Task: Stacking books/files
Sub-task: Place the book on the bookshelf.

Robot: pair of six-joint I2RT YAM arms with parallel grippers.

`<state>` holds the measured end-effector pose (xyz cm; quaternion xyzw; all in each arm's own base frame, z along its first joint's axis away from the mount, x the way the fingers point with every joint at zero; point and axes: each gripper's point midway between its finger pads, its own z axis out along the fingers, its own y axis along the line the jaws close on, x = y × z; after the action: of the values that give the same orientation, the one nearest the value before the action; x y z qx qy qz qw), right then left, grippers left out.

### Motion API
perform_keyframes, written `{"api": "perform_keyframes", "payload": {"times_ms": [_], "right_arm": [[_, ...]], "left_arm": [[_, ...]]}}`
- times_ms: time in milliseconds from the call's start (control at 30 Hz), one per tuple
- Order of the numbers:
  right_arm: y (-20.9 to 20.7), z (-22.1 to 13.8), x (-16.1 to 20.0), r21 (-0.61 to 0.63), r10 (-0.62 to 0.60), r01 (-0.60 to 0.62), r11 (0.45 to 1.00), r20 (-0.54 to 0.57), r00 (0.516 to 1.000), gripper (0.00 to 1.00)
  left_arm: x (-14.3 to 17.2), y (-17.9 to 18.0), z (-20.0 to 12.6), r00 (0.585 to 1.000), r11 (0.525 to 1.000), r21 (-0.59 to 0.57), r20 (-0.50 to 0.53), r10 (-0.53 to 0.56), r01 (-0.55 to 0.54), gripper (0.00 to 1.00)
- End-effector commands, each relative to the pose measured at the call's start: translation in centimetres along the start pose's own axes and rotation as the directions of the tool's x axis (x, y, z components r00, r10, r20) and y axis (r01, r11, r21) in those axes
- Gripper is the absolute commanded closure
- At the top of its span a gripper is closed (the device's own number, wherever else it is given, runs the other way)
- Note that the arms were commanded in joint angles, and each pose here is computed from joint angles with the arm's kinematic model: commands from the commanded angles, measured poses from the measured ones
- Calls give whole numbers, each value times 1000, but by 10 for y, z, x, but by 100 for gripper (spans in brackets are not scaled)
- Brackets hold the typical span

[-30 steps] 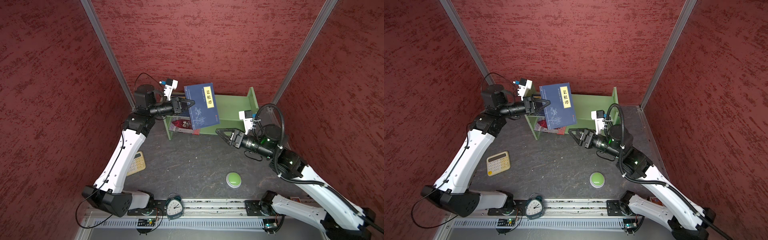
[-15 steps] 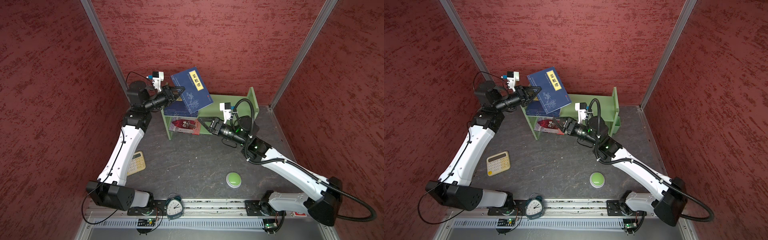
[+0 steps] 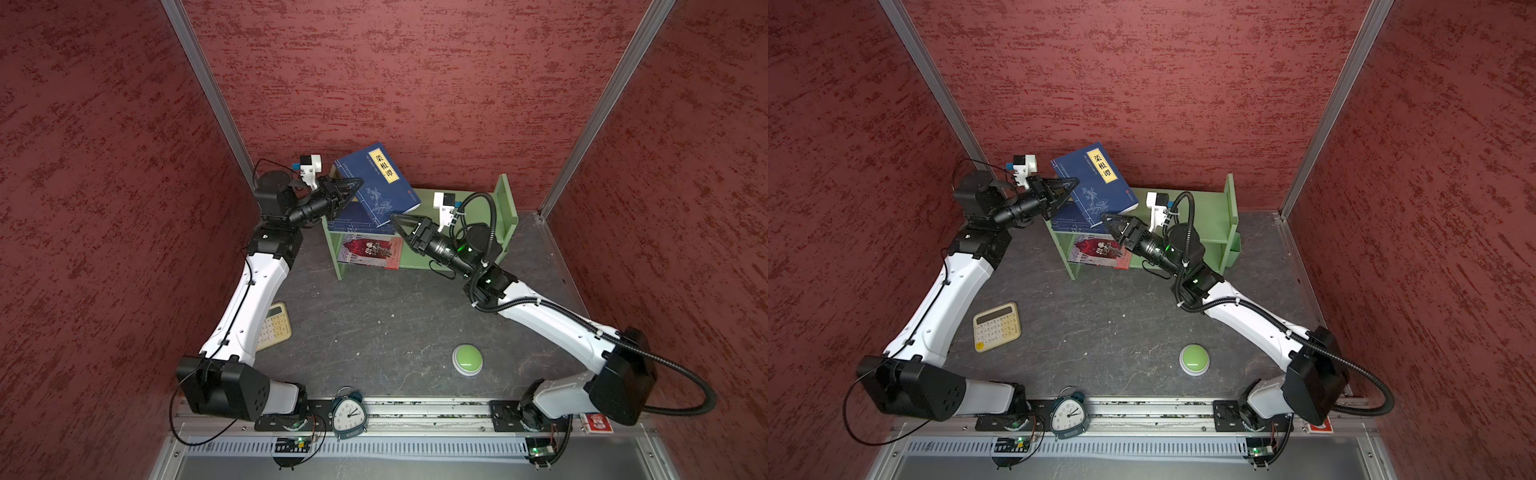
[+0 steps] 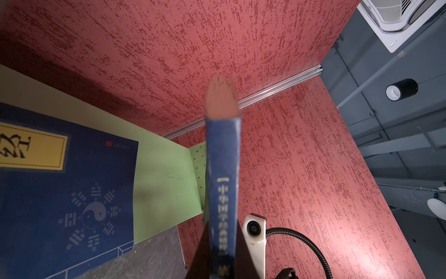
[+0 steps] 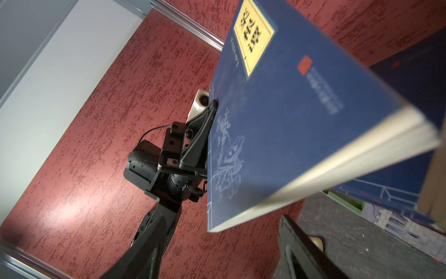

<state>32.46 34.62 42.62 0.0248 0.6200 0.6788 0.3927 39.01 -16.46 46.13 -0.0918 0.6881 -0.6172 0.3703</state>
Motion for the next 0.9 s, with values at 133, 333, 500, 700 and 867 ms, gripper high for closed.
{"api": "perform_keyframes", "payload": {"times_ms": [133, 333, 500, 700, 867], "right_arm": [[17, 15, -25, -97, 18, -10, 995, 75, 997, 33], [14, 15, -32, -114, 14, -2, 994, 105, 994, 51], [13, 17, -33, -107, -1, 11, 994, 94, 996, 79], [11, 18, -37, -97, -7, 15, 995, 80, 997, 89], [11, 19, -42, -98, -14, 20, 995, 69, 998, 92]], "left_arm": [[1, -32, -10, 1000, 996, 92, 4, -12, 11, 100], [5, -22, -10, 999, 996, 80, -2, -50, 50, 100], [11, -8, -10, 997, 996, 51, -11, -77, 78, 100], [13, -2, -13, 996, 995, 36, -6, -90, 90, 96], [15, 6, -13, 996, 996, 9, -5, -93, 93, 80]]}}
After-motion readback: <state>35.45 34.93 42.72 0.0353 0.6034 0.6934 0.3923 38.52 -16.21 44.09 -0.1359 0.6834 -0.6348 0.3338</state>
